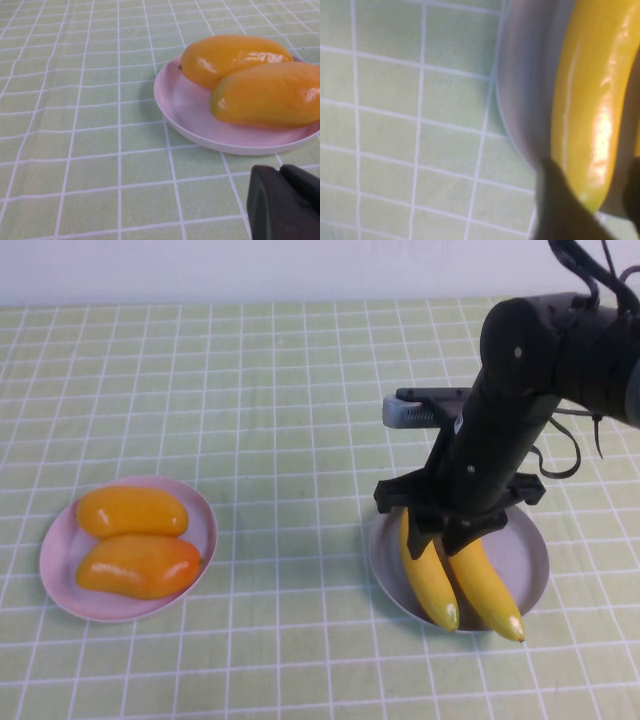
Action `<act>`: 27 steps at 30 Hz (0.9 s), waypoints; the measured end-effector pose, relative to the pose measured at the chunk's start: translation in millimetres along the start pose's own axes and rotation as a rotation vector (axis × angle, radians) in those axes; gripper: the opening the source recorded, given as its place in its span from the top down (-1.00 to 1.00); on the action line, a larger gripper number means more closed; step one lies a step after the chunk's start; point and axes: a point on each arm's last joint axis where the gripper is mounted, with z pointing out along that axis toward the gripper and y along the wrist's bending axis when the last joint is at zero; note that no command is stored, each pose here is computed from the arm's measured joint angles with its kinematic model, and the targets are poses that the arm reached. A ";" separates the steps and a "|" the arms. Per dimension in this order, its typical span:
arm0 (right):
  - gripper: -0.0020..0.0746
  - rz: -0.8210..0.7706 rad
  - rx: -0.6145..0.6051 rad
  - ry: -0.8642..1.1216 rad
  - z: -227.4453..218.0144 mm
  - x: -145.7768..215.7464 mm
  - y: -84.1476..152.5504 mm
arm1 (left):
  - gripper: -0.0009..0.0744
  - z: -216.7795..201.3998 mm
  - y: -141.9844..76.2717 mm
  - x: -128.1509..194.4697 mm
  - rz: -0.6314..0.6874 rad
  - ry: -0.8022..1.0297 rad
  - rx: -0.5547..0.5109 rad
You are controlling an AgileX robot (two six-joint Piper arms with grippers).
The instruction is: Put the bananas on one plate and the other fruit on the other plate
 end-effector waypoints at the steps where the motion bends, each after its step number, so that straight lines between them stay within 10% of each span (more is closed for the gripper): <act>1: 0.27 -0.012 -0.002 -0.002 -1.8 0.6 0.3 | 0.97 0.0 0.0 0.0 0.000 0.000 0.000; 8: 0.92 -0.099 -0.023 -0.055 -36.0 31.2 3.4 | 0.97 0.0 0.0 0.0 0.000 0.000 0.000; 17: 0.98 -0.308 -0.025 -0.212 -100.1 104.1 -8.0 | 0.97 0.0 0.0 0.0 0.000 0.000 0.000; 27: 0.99 -0.399 0.023 -0.319 -58.3 127.1 -34.4 | 0.97 0.0 0.0 0.0 0.000 0.000 0.000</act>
